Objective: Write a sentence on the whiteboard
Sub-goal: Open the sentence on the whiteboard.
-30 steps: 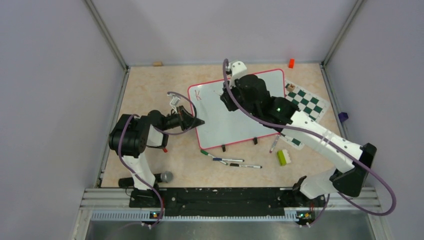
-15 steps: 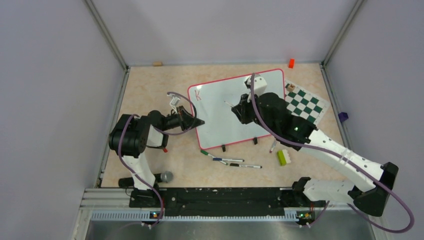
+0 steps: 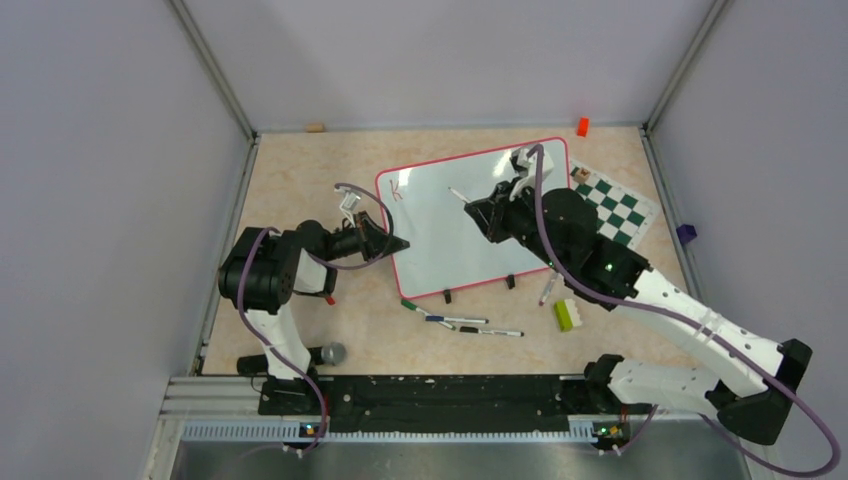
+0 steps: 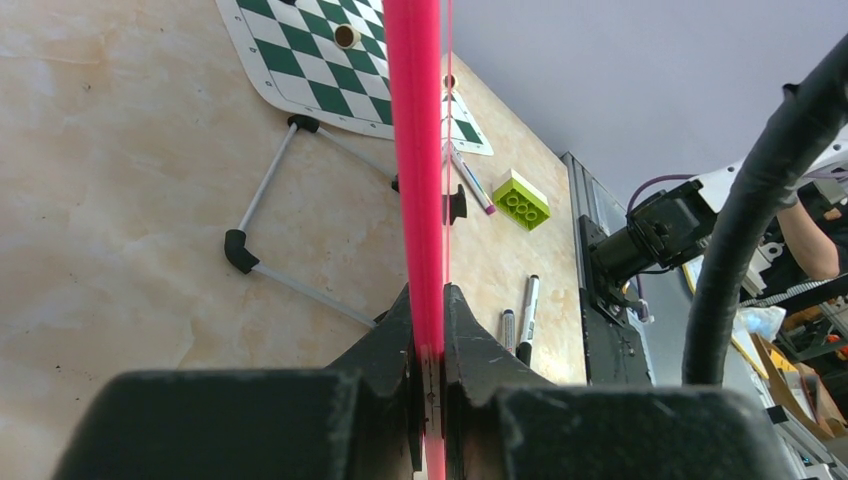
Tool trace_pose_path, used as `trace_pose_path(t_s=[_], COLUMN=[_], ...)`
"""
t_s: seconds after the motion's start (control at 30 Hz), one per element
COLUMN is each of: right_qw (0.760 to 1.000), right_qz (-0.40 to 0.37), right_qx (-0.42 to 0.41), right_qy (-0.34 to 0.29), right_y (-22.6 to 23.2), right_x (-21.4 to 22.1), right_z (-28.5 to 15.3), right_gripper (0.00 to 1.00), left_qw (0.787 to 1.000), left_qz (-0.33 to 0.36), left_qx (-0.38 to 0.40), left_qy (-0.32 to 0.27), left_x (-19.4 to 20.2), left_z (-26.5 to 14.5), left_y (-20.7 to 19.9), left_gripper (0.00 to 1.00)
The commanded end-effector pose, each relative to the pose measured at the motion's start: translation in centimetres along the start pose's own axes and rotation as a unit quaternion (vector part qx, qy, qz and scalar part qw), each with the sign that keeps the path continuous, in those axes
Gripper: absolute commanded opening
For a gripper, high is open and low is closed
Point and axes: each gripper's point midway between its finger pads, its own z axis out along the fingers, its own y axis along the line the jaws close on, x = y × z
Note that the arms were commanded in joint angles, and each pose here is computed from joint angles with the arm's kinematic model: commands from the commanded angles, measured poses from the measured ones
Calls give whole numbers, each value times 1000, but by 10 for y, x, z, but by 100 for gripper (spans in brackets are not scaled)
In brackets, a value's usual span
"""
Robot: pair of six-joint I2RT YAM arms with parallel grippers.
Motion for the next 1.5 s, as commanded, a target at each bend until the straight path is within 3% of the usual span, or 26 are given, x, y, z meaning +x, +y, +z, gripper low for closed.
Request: trace_pose_path(t_s=[0.0,0.1,0.27,0.37,0.5,0.67,0.8,0.87,0.93,0.97,1.07,1.23,1.47], right_qw=[997,996,989,989,997,977,976,985,997,998,998,999,997], right_qz=[5,-20,-31,-49,-29,77,59,22,-59,-54,-11,5,-37], right_qx=[17,23,-2,-9,26,179,205,168,35,23,12,18,63], right_qy=[-71,-81,-145,-143,-73,-92,-53,-36,-18,-26,-56,-47,-12], right_y=[-4,-9,-3,8,-1,-27,-29,-16,22,23,26,24,10], right_x=[-28,-34,-93,-120,-99,-65,-42,-42,-35,-27,-32,-23,-24], right_z=[12,27,48,60,72,53,57,64,70,70,65,64,65], right_gripper=[0,0,0,0,0,0,0,0,0,0,0,0,0], left_qw=[997,997,996,996,996,996,995,995,995,995,996,996,995], left_qz=[72,69,79,85,87,91,97,98,99,98,89,93,96], left_qx=[24,26,30,32,34,9,-1,-1,5,8,17,17,16], left_qy=[2,5,10,9,9,4,13,11,4,-1,-3,-4,-7], left_x=[2,5,8,7,5,8,9,9,8,7,8,8,7], left_z=[4,4,3,3,3,2,3,3,3,2,3,4,5], left_y=[-8,-8,-11,-12,-14,-10,-3,-3,-7,-9,-12,-14,-16], left_gripper=[0,0,0,0,0,0,0,0,0,0,0,0,0])
